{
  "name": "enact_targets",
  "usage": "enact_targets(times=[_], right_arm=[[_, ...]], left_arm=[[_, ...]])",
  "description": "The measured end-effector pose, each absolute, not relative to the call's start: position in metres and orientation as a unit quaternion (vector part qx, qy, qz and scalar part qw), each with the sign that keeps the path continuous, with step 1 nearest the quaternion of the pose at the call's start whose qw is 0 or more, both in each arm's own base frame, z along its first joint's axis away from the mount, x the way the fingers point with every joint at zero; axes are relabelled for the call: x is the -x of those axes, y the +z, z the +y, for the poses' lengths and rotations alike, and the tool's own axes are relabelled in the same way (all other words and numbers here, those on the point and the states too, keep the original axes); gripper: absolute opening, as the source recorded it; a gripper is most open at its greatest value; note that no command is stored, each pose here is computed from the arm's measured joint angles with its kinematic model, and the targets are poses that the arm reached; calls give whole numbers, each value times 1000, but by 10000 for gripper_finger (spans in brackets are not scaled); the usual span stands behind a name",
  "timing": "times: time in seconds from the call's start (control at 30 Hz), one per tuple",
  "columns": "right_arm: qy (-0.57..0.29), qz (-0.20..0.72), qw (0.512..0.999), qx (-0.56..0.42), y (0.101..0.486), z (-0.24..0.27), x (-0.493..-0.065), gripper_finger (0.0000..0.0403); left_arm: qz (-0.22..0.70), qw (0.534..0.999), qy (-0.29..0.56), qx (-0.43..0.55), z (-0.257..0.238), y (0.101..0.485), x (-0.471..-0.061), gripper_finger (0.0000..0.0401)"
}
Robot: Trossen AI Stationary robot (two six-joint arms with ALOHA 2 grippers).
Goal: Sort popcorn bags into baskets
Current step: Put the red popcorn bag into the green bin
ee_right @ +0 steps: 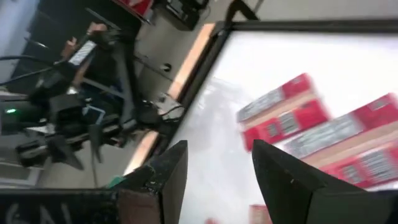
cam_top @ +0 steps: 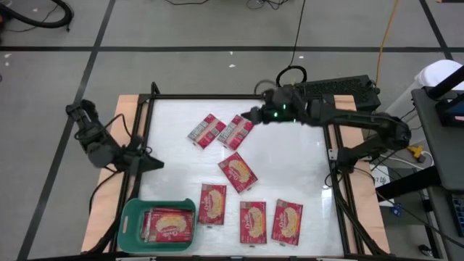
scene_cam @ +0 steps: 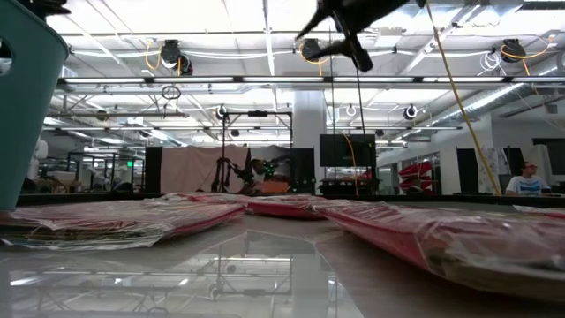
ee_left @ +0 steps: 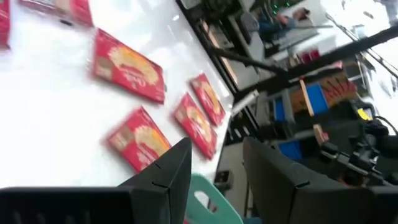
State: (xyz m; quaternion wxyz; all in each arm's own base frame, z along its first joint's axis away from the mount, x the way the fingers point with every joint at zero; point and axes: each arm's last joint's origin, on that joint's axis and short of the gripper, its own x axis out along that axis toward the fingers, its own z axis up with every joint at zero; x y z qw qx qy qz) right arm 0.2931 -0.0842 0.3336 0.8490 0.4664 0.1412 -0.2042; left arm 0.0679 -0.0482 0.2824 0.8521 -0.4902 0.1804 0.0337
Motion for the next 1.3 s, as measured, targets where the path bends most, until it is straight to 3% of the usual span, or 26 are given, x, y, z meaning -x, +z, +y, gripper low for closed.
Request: enact_targets(times=[0.33, 0.63, 1.07, 1.3], right_arm=[[-195, 179, 827, -497, 308, -179, -265, 171], [-137, 245, 825, -491, 261, -216, -270, 174], [-148, 337, 826, -426, 184, -239, -289, 272], [-137, 349, 848, -374, 159, -245, -298, 282]], left_arm=[[172, 831, 89, 521, -50, 281, -91, 147], [130, 819, 156, 536, -47, 279, -123, 147], [117, 805, 188, 551, -45, 267, -174, 147], [133, 802, 193, 550, -35, 262, -185, 147]])
